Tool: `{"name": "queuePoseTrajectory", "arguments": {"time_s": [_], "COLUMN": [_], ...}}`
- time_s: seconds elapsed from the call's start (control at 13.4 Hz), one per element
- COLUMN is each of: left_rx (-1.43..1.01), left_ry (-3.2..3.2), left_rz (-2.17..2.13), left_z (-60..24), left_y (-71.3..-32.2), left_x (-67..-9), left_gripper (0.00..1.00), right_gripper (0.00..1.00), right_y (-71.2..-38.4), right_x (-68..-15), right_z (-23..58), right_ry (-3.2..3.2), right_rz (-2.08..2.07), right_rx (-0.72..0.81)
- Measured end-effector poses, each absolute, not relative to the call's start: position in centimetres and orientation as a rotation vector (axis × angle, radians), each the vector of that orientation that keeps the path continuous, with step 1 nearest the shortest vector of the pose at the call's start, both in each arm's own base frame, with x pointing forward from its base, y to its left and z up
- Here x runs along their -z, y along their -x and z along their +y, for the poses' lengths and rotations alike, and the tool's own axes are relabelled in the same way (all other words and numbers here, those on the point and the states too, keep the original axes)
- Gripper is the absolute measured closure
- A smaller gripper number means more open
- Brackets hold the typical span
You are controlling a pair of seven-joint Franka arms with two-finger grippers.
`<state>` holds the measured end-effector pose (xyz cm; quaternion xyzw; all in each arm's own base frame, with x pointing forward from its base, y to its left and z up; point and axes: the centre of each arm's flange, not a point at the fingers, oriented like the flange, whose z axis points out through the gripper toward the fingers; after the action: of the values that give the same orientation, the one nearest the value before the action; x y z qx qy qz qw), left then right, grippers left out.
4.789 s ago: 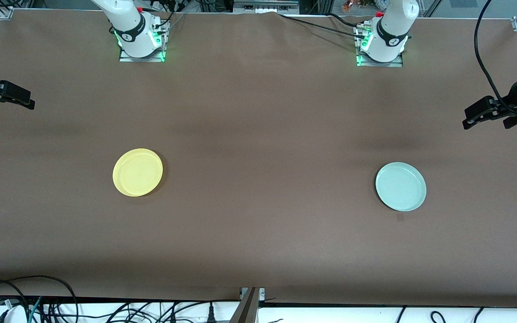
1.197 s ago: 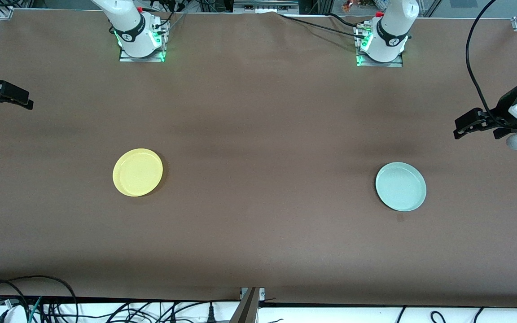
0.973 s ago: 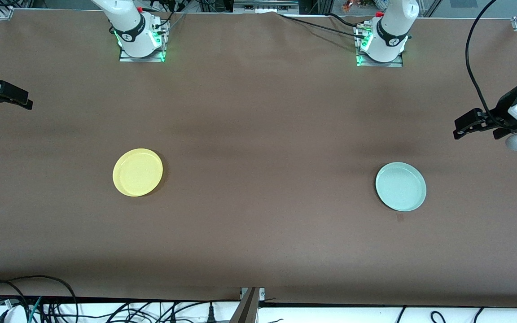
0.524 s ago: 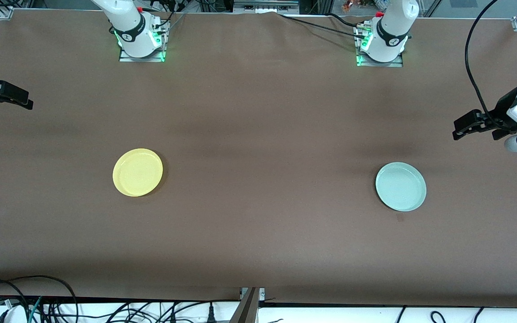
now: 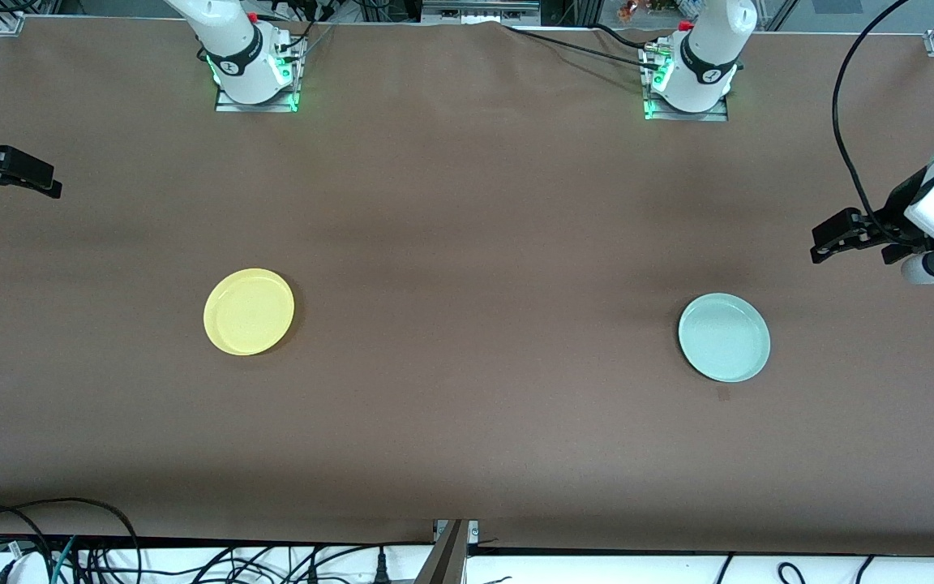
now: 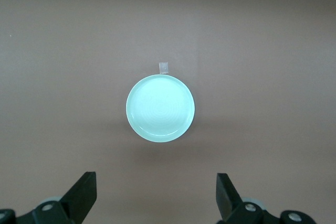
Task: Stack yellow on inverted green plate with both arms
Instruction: 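Move the left gripper down to the rim of the green plate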
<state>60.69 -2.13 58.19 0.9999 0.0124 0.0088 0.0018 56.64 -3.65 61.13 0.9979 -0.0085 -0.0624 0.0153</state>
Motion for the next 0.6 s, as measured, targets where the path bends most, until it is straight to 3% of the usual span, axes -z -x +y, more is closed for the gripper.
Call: {"name": "queuePoseTrajectory", "arguments": {"time_s": [0.6], "left_rx": [0.096], "left_ry": [-3.14], "left_rz": [0.052], "left_z": [-1.7], "left_y": [-62.2], "left_x": [-53.7], "left_gripper": [0.0], "right_gripper": [0.0], "right_y": [-56.6], "right_x": [-61.1], "right_z": [-3.8], "right_ry": [-3.106], "right_rz": [-0.031], "right_rx": [0.194]}}
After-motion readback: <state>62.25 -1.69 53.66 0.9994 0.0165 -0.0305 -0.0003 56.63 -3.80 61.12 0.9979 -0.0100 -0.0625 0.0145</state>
